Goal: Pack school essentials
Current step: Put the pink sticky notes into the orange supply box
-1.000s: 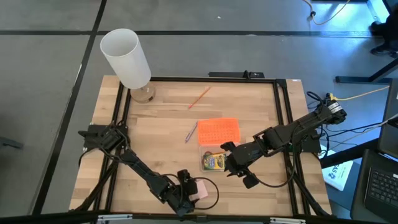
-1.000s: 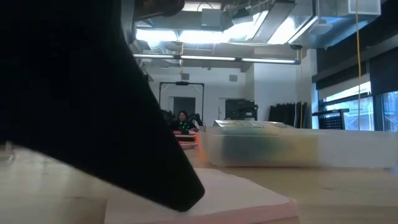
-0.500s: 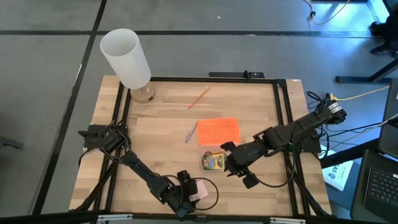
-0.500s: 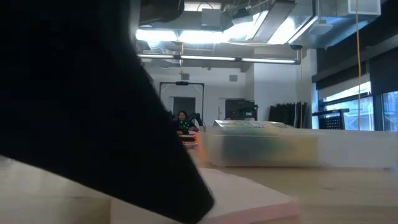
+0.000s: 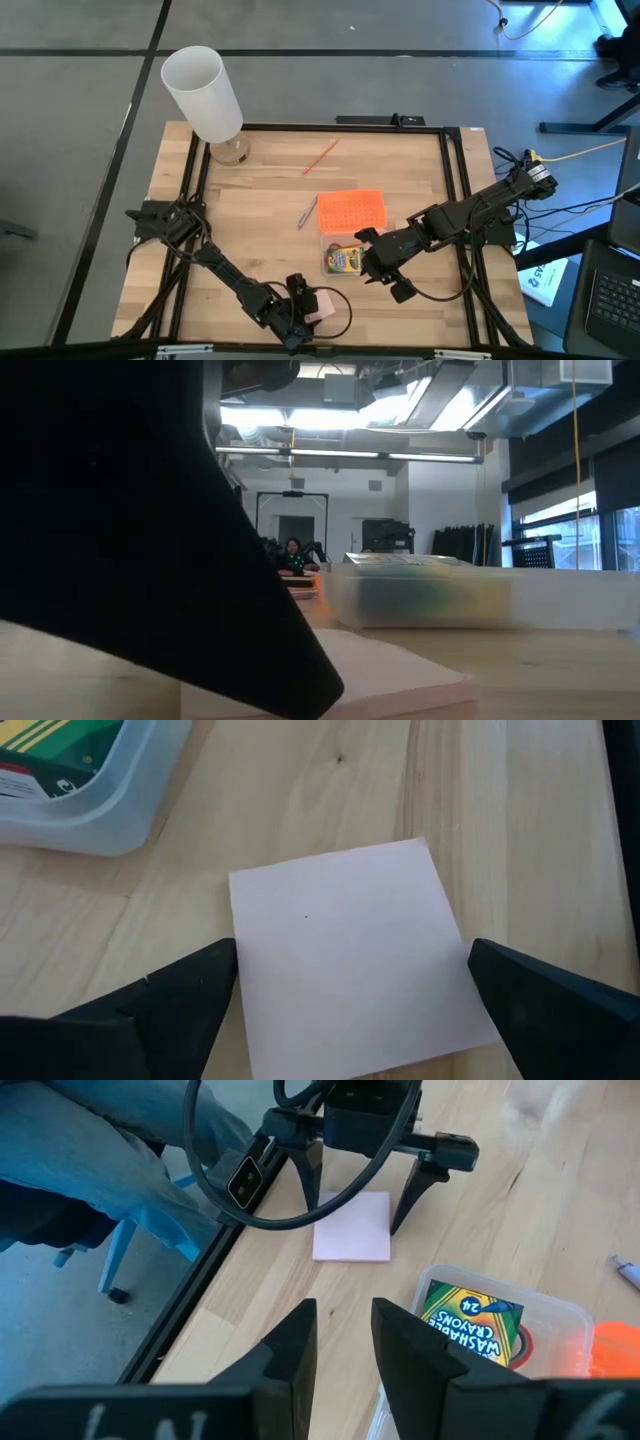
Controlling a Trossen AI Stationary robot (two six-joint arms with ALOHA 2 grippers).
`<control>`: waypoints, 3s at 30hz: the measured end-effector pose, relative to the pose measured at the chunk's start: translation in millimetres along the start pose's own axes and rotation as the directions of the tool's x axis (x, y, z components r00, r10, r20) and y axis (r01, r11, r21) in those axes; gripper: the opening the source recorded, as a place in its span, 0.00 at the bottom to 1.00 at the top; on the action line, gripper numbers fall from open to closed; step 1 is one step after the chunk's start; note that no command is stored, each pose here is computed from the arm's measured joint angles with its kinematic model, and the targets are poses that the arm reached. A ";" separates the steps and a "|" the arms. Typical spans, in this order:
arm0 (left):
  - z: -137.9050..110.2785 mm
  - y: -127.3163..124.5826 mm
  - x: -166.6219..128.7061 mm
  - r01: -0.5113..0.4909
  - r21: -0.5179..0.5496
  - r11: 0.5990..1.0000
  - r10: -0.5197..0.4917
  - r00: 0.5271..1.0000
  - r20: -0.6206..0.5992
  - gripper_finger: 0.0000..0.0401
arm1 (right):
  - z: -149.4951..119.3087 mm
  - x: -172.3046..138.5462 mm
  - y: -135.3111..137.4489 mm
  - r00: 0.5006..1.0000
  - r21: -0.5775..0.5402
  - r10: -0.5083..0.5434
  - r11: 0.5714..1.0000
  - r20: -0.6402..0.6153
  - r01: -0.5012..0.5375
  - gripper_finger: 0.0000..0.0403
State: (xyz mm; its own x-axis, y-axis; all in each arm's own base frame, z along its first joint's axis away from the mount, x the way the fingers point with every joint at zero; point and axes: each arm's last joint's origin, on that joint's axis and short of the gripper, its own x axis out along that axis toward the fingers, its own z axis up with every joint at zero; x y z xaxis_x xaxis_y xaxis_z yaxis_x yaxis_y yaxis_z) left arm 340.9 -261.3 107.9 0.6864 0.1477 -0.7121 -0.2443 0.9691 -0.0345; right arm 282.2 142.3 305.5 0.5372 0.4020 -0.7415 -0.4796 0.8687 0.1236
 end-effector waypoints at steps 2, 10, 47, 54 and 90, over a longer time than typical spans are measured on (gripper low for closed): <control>0.0 0.5 0.4 0.001 -0.003 1.000 -0.001 1.000 -0.005 0.96 | 0.0 0.0 0.1 1.000 0.001 0.000 1.000 0.000 0.000 0.25; -0.5 1.3 1.0 -0.002 0.000 1.000 0.002 1.000 -0.012 0.87 | 0.0 0.0 0.0 1.000 0.000 0.000 1.000 0.000 0.000 0.25; 14.2 -1.0 -12.8 0.045 -0.008 0.999 -0.045 0.998 0.047 0.77 | 0.2 0.0 0.0 1.000 -0.002 0.000 1.000 0.002 0.000 0.25; 15.1 -4.8 -14.3 0.108 -0.025 0.994 -0.107 0.994 0.018 0.95 | 0.2 0.0 0.1 1.000 -0.002 0.001 1.000 0.002 -0.001 0.25; 54.0 16.9 0.7 0.181 -0.081 0.980 -0.197 0.936 -0.292 0.99 | 0.2 0.0 0.1 1.000 -0.002 0.000 1.000 0.002 0.000 0.25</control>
State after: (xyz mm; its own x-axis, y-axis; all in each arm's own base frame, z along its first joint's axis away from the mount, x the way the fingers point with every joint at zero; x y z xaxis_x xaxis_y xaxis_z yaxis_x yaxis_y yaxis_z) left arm 374.2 -234.2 144.6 0.4901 -0.1103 -0.8647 -0.1707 0.9606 -0.2193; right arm 282.4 142.5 305.6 0.5388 0.4029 -0.7398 -0.4809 0.8682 0.1227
